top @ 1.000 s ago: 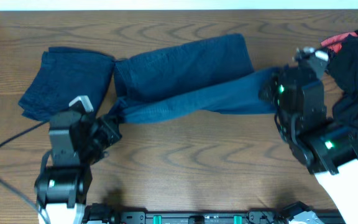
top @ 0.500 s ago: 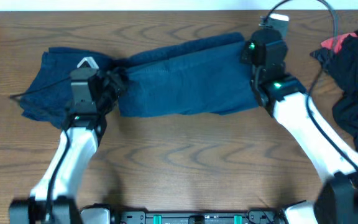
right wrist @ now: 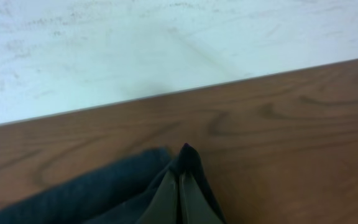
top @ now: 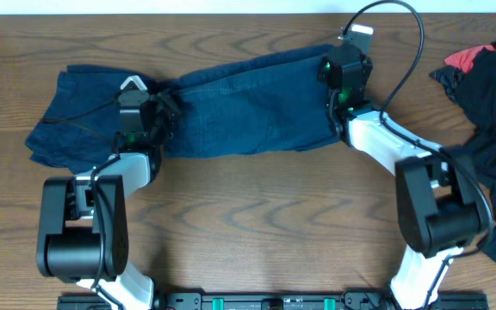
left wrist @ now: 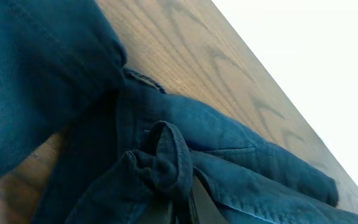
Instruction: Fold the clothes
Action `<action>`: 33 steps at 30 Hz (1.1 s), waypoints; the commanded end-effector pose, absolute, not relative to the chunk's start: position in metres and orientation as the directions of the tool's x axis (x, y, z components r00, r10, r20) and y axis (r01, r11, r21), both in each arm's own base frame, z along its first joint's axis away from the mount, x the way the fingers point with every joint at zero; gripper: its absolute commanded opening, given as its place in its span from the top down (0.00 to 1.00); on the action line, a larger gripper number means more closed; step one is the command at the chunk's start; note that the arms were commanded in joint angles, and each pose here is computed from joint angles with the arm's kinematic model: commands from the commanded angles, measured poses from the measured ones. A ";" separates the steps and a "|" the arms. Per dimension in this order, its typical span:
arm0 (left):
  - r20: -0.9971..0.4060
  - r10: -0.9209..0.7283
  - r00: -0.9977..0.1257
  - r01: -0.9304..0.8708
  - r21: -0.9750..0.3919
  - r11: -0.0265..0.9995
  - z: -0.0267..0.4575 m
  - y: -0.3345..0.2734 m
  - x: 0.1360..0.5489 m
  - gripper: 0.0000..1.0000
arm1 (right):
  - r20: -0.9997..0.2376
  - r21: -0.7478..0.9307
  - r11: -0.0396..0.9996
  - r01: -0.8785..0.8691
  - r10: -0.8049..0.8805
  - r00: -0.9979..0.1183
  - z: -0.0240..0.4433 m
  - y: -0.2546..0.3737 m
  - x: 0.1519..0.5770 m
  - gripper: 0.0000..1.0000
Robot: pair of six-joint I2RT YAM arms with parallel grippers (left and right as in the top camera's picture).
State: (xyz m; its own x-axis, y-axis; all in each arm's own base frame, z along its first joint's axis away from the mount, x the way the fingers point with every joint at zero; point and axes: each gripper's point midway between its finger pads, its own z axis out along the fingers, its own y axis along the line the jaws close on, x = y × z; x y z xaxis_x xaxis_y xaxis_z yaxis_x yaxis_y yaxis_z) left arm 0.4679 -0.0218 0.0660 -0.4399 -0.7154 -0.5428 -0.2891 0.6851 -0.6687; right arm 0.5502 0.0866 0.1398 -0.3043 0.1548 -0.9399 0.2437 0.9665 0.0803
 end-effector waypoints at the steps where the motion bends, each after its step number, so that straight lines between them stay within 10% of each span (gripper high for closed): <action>1: -0.566 -0.725 -0.392 -0.337 -0.646 0.685 0.061 -0.005 0.472 0.93 | -0.950 0.074 0.957 0.281 0.154 -0.273 0.134 0.076 0.559 0.99; 2: -0.568 -0.725 -0.389 -0.340 -0.643 0.686 0.060 -0.004 0.472 0.83 | -0.952 0.079 0.957 0.281 0.157 -0.264 0.134 0.076 0.560 0.98; 8: -0.609 -0.652 -0.453 -0.201 -0.643 0.739 0.086 -0.024 0.472 0.00 | -0.949 -0.022 0.978 0.210 0.045 -0.313 0.143 0.081 0.557 0.19; 10: -0.636 -0.617 -0.463 -0.188 -0.610 0.770 0.098 -0.023 0.465 0.02 | -0.939 -0.064 0.980 0.190 0.006 -0.343 0.155 0.079 0.549 0.01; 18: -0.706 -0.535 -0.464 -0.275 -0.460 0.844 0.122 0.001 0.437 0.02 | -0.890 -0.038 0.961 0.274 0.092 -0.447 0.190 0.036 0.505 0.01; 29: -0.636 -0.504 -0.584 -0.296 -0.410 0.862 0.079 -0.021 0.425 0.02 | -0.660 0.150 0.979 0.136 0.202 -0.723 0.097 0.040 0.484 0.01; 33: -0.633 -0.483 -0.605 -0.290 -0.390 0.874 0.062 -0.032 0.427 0.24 | -0.596 0.221 0.975 -0.002 0.134 -0.792 0.060 0.068 0.484 0.15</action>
State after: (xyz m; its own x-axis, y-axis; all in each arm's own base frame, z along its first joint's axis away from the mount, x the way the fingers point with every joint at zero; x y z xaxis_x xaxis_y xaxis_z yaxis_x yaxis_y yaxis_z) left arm 0.4255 -0.0294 0.0741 -0.5880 -0.5149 -0.6238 -0.2911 0.8542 -0.4307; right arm 0.4893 0.0380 0.0863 -0.7303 0.1673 -0.6623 0.1240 0.9859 0.1123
